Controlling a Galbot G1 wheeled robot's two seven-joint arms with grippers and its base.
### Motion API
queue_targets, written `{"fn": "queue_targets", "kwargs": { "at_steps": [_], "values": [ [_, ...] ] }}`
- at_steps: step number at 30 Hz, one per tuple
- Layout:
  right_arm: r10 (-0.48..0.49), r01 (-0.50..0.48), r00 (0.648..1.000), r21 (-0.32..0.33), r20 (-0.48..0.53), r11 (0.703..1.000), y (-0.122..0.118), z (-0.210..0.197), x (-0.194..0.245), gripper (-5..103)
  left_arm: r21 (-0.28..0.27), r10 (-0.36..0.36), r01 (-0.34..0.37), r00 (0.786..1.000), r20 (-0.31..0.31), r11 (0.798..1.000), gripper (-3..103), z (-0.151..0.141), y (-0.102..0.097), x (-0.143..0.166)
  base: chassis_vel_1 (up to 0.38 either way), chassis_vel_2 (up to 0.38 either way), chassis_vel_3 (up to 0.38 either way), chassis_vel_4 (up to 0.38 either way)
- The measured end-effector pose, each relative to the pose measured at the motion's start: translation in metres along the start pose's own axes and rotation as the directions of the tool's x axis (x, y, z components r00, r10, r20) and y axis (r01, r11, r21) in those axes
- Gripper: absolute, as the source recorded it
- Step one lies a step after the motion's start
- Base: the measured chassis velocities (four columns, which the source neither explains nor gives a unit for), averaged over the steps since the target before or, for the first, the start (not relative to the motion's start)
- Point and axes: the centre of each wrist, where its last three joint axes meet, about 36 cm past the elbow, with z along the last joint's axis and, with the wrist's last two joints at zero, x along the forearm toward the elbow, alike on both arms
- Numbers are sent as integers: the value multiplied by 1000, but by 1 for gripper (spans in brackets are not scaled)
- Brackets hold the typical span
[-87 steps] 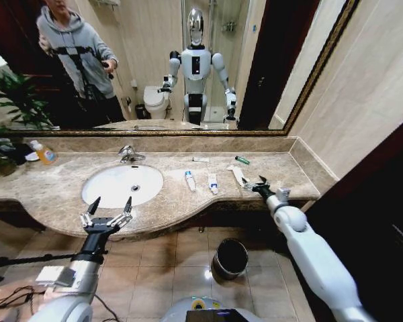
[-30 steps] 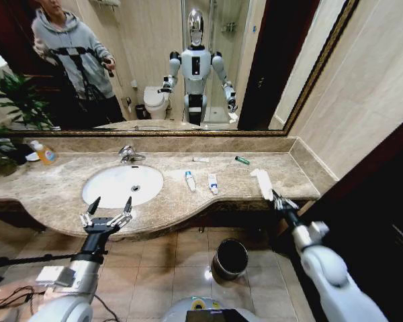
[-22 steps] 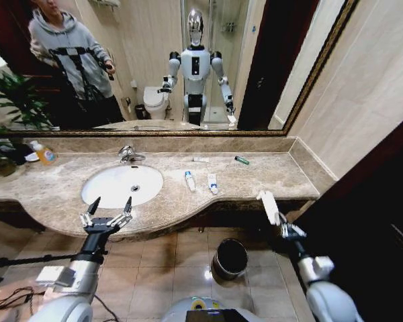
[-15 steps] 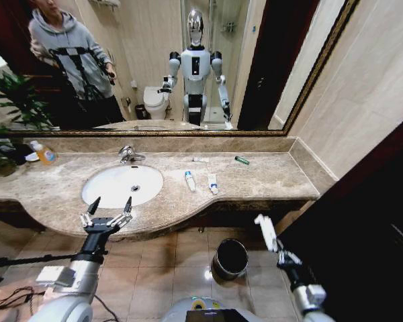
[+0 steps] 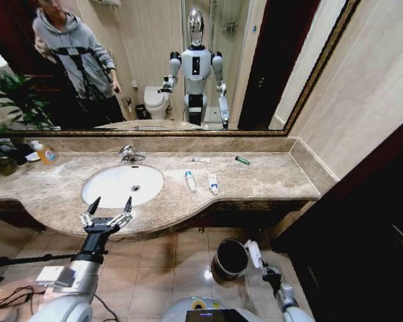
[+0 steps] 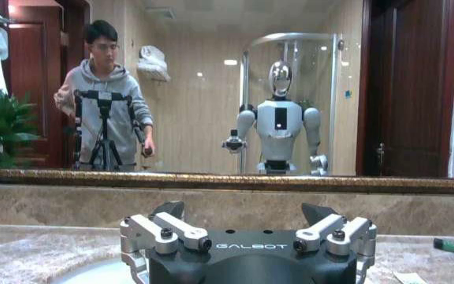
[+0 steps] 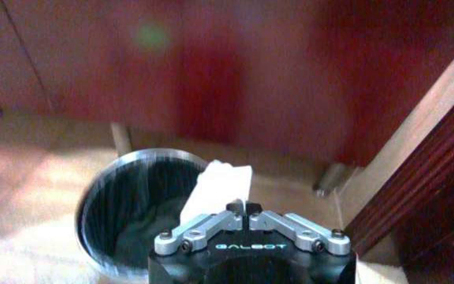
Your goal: Pick up the trash from the sink and place it in the trash bin.
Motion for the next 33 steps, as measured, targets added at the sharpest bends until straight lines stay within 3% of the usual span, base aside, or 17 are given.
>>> {"fn": "queue_targets", "kwargs": {
  "at_steps": [2, 13, 18, 21, 23, 26, 27, 33],
  "values": [
    [-31, 33, 999, 34, -37, 999, 8, 5, -27, 0, 0, 0, 0, 1000, 0, 1000, 100, 0, 0, 0, 0, 0, 0, 0],
    [-108, 110, 994, 83, -34, 990, 55, 5, -42, -2, 0, 0, 0, 1000, 0, 1000, 100, 0, 0, 0, 0, 0, 0, 0],
    [-103, 103, 995, 108, -13, 989, 59, 7, -44, 13, 0, 0, 0, 1000, 0, 1000, 100, 0, 0, 0, 0, 0, 0, 0],
    [-92, 90, 996, 140, 10, 986, 57, 10, -40, 29, 0, 0, 0, 1000, 0, 1000, 100, 0, 0, 0, 0, 0, 0, 0],
    [-84, 81, 996, 144, 15, 986, 55, 11, -39, 29, 0, 0, 0, 1000, 0, 1000, 100, 0, 0, 0, 0, 0, 0, 0],
    [-56, 48, 997, 157, 44, 986, 48, 9, -32, 45, 0, 0, 0, 1000, 0, 1000, 100, 0, 0, 0, 0, 0, 0, 0],
    [-56, 48, 997, 157, 44, 986, 48, 9, -32, 45, 0, 0, 0, 1000, 0, 1000, 100, 0, 0, 0, 0, 0, 0, 0],
    [-45, -21, 972, 274, 230, 962, 6, -38, -9, 73, 0, 0, 0, 1000, 0, 1000, 100, 0, 0, 0, 0, 0, 0, 0]
  ]
}}
